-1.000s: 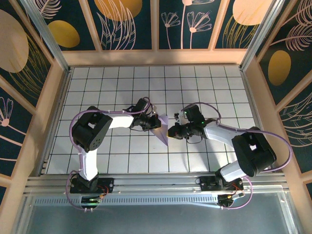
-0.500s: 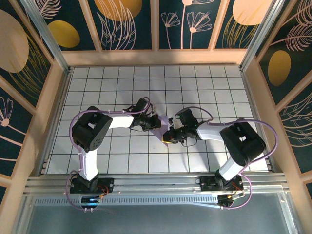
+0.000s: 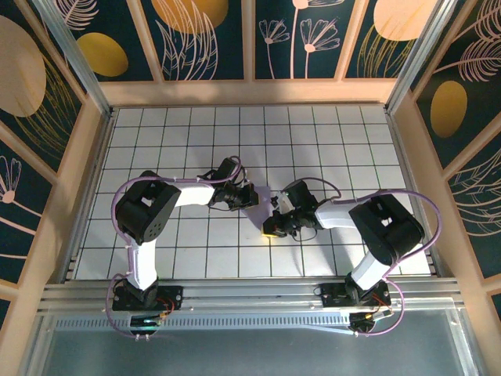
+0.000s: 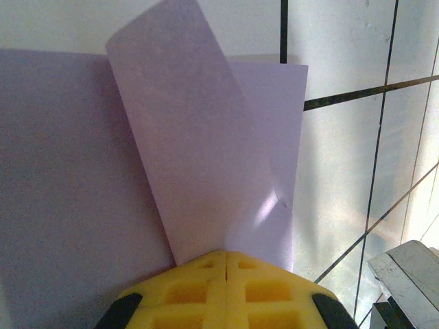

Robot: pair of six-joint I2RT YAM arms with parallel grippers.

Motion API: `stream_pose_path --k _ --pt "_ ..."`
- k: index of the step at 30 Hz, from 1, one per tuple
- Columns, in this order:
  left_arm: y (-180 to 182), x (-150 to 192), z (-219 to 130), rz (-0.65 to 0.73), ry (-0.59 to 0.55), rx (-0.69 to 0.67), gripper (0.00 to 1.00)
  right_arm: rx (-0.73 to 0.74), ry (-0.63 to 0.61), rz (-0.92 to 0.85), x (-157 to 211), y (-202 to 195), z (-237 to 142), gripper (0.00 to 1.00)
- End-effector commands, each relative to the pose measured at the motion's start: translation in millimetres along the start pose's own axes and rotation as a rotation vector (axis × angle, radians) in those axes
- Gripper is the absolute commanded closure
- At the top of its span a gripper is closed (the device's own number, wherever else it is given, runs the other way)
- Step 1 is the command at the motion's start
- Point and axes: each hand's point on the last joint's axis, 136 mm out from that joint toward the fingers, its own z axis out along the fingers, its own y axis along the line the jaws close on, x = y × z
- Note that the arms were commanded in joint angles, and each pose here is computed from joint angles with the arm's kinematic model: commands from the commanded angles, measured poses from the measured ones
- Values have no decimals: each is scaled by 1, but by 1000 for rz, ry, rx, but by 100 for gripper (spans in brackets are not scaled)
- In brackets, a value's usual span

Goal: Fold a paper plane with a square sheet of paper (fold left side to right side)
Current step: Fourth fold the wing at the center of the table.

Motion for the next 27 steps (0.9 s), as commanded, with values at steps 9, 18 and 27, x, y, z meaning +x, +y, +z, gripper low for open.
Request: stream_pose_path --k 9,18,27 --pt "48 20 5 -59 47 -164 100 50 0 10 7 -9 -1 100" --pt "48 20 6 -60 48 -167 100 60 -2 3 8 -10 -2 100" --pt "48 21 5 -59 48 -169 100 71 12 14 12 -16 0 100"
